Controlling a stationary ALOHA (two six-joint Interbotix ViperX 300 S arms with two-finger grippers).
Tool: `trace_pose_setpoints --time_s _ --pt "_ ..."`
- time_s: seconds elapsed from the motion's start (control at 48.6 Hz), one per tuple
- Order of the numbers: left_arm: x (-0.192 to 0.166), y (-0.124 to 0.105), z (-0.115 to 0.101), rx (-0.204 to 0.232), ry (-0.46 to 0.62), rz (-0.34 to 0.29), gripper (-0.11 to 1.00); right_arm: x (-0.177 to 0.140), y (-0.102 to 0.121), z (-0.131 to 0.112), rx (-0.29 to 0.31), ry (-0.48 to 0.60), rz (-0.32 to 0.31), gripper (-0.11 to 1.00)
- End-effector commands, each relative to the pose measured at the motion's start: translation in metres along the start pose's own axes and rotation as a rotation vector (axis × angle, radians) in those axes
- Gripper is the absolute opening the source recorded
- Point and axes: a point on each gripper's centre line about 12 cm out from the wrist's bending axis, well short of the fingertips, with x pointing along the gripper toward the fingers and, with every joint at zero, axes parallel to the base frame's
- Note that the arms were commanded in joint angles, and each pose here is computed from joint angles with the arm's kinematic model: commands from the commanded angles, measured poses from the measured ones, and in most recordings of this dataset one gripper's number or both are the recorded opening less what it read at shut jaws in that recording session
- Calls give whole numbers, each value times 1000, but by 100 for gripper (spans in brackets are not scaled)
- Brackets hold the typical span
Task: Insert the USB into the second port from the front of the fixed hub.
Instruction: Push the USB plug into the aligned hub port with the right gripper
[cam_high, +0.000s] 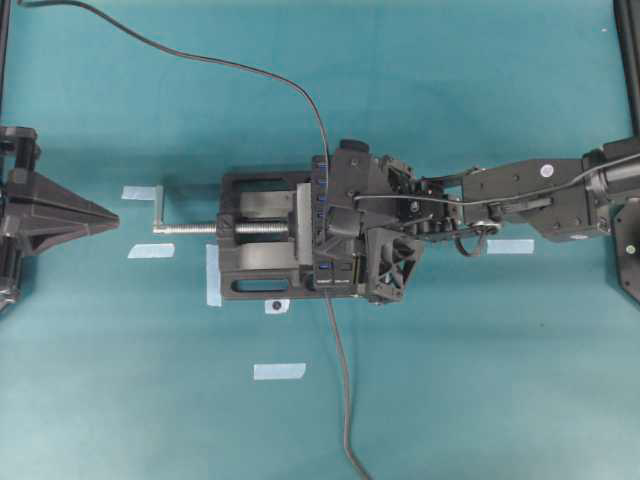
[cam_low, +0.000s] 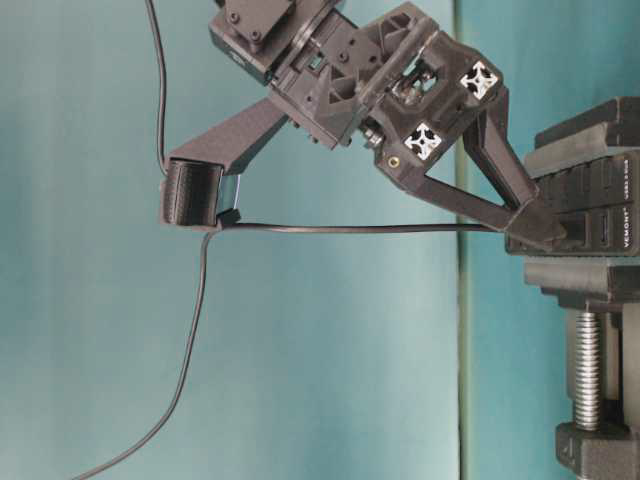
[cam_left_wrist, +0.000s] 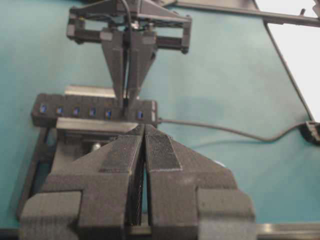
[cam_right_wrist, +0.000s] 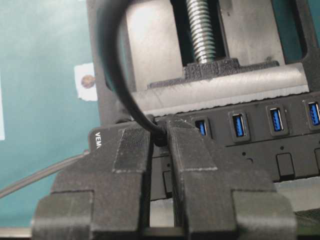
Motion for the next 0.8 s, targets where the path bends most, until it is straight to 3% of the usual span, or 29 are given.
trace_pose_setpoints --time_s 0.0,0.082,0.165,0.432,0.783 --pt "1 -1 5 0 -12 -1 0 -3 6 1 -3 0 10 9" --pt "1 0 4 1 -11 0 0 -6 6 4 -3 -16 13 14" --pt "1 -1 5 2 -12 -1 0 -10 7 10 -3 -44 18 28" --pt "1 0 5 1 -12 0 0 -22 8 22 3 -109 26 93" --pt "1 0 4 0 -9 0 0 -26 6 25 6 -120 25 90"
